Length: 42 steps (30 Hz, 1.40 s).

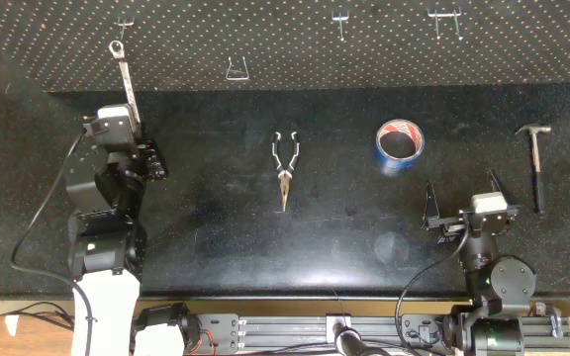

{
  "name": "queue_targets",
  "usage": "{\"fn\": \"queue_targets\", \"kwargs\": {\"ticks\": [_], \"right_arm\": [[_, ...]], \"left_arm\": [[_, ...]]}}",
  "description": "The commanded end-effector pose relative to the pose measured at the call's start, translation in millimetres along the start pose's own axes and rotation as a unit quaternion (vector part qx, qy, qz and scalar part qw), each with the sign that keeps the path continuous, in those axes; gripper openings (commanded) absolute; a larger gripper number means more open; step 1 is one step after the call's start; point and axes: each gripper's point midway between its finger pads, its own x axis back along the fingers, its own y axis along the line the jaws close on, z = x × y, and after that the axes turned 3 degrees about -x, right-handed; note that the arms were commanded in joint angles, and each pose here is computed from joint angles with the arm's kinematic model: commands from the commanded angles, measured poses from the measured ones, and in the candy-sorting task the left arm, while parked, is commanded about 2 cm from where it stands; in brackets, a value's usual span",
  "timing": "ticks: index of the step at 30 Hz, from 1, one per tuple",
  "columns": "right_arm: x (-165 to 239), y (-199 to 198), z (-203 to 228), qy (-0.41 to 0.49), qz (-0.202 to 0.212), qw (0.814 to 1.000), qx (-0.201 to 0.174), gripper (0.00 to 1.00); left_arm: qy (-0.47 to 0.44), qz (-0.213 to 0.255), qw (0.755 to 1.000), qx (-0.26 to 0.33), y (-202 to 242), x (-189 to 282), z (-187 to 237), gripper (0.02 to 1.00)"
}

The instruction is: Place Tools Onto Pegboard

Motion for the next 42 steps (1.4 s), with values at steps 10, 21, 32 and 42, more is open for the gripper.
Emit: {"fn": "queue_targets", "kwargs": {"ticks": [10, 21, 32, 42], "right_arm": [[0, 1, 1, 0.001, -0.003, 1.000, 0.005, 0.998], [0, 1, 1, 0.001, -0.003, 1.000, 0.005, 0.998], [0, 1, 1, 0.001, -0.003, 1.000, 0.005, 0.998], [0, 1, 1, 0.001, -0.003, 1.000, 0.005, 0.998]], "left_arm": [[0.019, -0.024, 0.999, 0.012, 13, -12, 9, 0.027], [0.020, -0.022, 0.999, 0.012, 13, -19, 10, 0.027], [0.027, -0.021, 0.999, 0.013, 14, -33, 16, 0.027], [0.029, -0.008, 0.999, 0.013, 10, -47, 20, 0.025]]}}
